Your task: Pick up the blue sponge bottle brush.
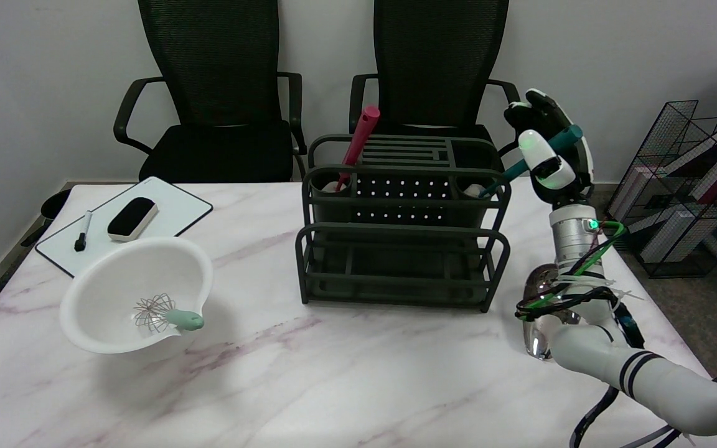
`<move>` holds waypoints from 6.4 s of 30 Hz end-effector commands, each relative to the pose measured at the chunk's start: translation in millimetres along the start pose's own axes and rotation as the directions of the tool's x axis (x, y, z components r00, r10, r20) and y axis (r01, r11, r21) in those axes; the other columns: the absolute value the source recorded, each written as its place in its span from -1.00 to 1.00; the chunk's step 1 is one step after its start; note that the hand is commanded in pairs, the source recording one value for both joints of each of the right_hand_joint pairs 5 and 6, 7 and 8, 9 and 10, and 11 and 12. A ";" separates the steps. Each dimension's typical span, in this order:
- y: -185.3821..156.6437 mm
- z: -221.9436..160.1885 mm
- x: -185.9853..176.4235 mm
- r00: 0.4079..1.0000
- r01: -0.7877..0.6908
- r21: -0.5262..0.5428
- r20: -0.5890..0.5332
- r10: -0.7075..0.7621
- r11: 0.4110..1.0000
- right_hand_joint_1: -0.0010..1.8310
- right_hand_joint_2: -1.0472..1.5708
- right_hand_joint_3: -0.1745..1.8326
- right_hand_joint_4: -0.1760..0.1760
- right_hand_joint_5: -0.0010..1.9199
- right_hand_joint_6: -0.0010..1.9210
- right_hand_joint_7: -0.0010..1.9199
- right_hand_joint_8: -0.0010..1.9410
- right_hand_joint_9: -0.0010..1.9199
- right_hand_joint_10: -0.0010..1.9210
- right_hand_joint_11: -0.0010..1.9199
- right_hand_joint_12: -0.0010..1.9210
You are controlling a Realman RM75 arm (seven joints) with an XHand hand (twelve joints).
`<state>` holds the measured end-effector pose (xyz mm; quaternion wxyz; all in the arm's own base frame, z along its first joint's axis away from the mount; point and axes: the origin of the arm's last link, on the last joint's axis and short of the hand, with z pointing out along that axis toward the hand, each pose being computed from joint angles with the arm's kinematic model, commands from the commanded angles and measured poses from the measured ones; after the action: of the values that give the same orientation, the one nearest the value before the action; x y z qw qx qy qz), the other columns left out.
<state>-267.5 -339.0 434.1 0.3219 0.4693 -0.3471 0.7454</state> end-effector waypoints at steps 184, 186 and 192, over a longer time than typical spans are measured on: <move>-106.1 -104.4 -178.0 0.832 -0.149 -0.082 0.529 0.170 0.985 -0.04 1.00 0.29 0.00 1.00 1.00 1.00 0.98 1.00 1.00 1.00 1.00; -99.3 -116.0 -174.7 0.847 -0.122 -0.104 0.507 0.158 0.987 -0.05 1.00 0.29 0.00 1.00 1.00 1.00 0.98 1.00 1.00 1.00 1.00; -71.4 -144.9 -158.9 0.873 -0.059 -0.199 0.465 0.147 0.978 -0.05 1.00 0.28 0.00 1.00 1.00 1.00 0.98 1.00 1.00 1.00 1.00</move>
<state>-142.8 -264.7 294.5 0.1603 0.6252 -0.4547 0.6138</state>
